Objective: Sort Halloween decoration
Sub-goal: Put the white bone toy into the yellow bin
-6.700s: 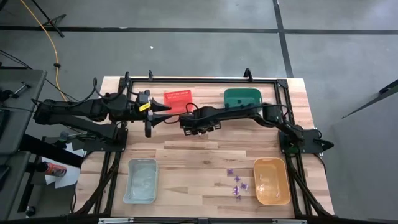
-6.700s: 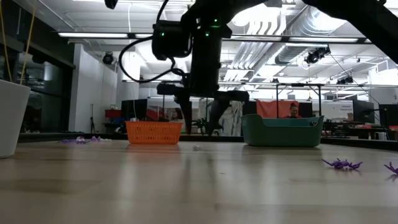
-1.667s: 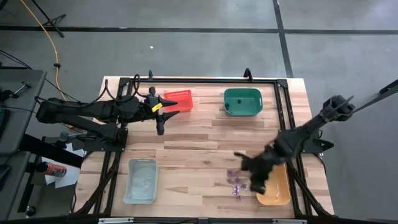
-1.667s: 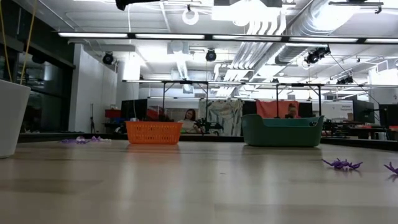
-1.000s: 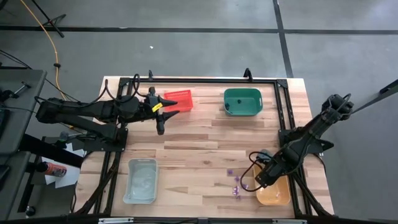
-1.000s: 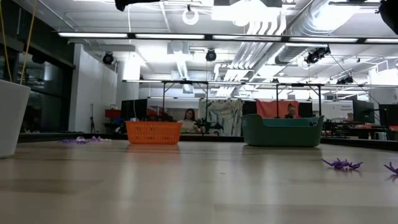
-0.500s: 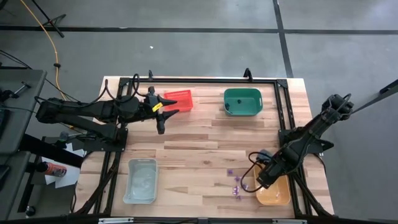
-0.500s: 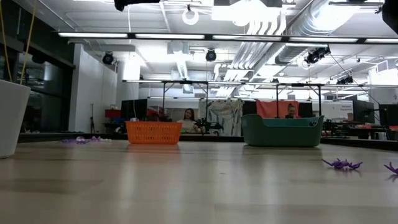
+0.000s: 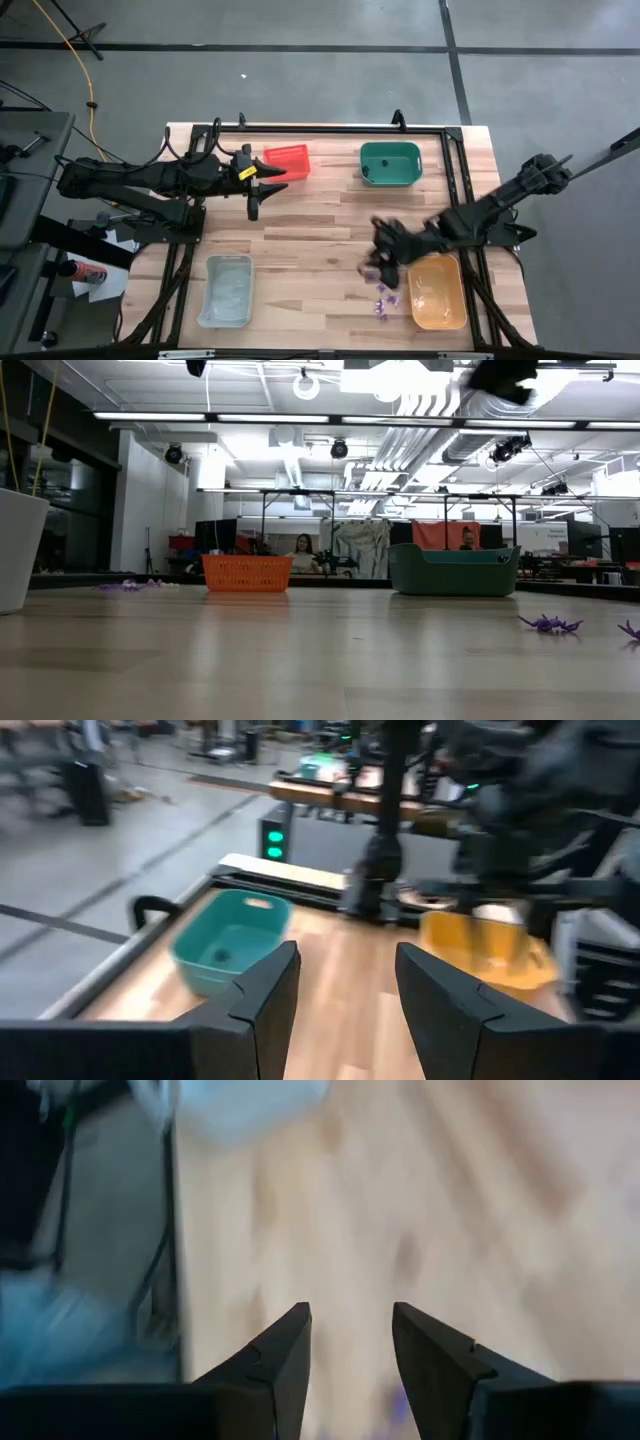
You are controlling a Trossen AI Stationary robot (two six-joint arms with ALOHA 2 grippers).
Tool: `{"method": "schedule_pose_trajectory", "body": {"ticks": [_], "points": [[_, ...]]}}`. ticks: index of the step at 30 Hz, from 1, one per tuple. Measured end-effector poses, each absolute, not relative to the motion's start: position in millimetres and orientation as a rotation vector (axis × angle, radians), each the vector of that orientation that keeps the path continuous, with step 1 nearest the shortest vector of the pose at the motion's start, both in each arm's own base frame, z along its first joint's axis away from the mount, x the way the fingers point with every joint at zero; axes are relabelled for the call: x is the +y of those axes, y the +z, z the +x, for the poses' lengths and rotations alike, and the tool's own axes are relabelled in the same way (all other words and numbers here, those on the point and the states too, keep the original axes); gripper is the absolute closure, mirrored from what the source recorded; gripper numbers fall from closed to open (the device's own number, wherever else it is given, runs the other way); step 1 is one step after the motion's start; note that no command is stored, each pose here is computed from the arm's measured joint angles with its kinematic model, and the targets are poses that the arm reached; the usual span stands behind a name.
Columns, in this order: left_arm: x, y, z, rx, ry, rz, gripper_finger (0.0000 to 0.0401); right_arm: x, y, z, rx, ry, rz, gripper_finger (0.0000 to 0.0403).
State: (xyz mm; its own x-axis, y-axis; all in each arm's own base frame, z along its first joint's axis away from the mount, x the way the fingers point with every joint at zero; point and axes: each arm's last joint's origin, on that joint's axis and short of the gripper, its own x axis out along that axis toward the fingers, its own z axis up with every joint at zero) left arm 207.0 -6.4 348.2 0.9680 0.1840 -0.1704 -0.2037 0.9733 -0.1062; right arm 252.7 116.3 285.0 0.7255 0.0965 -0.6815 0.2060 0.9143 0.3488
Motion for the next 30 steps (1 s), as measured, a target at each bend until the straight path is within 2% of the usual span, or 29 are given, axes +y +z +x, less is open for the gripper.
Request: {"method": "schedule_pose_trajectory", "body": {"ticks": [5,9,13,16,30], "points": [[-7.1,354.8,196.9,0.127,0.153,-0.188,0.0245,64.3,304.2,285.3,0.494,-0.128,0.262,0.0293],[-6.4,359.3,192.3,0.096,0.163,-0.179,0.0245,25.8,325.9,300.9,0.256,-0.168,0.194,0.033],[-5.5,360.8,192.1,0.08,0.188,-0.158,0.0245,-1.1,340.7,305.5,0.11,-0.123,0.156,0.0372],[-5.4,360.8,192.6,0.079,0.189,-0.158,0.0245,-14.6,345.4,305.8,0.065,-0.093,0.133,0.0397],[-4.7,362.9,193.0,0.053,0.216,-0.156,0.0245,-28.7,349.5,305.0,0.027,-0.05,0.106,0.0401]]}}
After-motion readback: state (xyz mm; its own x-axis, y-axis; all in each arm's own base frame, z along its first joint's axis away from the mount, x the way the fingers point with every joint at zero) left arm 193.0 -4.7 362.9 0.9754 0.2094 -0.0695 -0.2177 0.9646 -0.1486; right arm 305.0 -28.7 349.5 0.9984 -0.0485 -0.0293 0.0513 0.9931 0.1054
